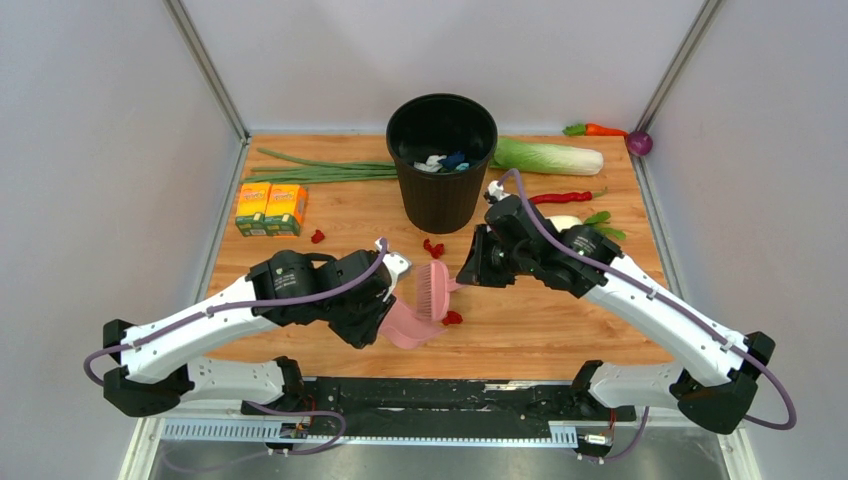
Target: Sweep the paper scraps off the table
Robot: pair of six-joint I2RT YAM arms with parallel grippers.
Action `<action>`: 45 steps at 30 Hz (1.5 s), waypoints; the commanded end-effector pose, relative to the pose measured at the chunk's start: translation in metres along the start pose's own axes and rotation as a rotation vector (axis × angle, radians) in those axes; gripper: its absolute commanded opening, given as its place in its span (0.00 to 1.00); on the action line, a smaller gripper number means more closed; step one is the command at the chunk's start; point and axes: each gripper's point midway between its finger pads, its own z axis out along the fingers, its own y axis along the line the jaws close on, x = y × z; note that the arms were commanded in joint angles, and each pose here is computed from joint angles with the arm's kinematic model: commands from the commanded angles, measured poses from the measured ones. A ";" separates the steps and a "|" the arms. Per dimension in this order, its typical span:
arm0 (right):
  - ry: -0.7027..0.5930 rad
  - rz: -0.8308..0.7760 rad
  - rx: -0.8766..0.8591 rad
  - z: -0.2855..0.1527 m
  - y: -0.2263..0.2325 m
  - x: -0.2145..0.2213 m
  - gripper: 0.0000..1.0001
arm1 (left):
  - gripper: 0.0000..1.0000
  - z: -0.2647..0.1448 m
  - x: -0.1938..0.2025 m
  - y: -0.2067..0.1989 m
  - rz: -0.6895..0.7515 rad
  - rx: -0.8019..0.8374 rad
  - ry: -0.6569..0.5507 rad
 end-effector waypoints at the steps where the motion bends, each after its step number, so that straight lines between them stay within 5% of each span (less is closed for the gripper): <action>1: -0.117 0.011 -0.078 -0.023 0.023 -0.029 0.00 | 0.00 0.005 0.004 -0.002 0.013 0.007 0.020; 10: -0.244 -0.062 0.086 -0.052 -0.002 -0.070 0.00 | 0.00 0.026 0.036 0.018 0.013 -0.046 0.067; 18: -0.187 -0.109 0.279 -0.038 -0.060 -0.043 0.00 | 0.00 0.064 0.045 0.023 0.012 -0.056 -0.004; 26: -0.163 -0.109 0.348 -0.025 -0.084 -0.029 0.00 | 0.00 0.091 0.037 0.005 0.173 -0.135 0.018; 45: 0.076 -0.276 0.248 0.057 -0.069 -0.001 0.00 | 0.00 0.115 0.044 -0.008 0.200 -0.087 0.065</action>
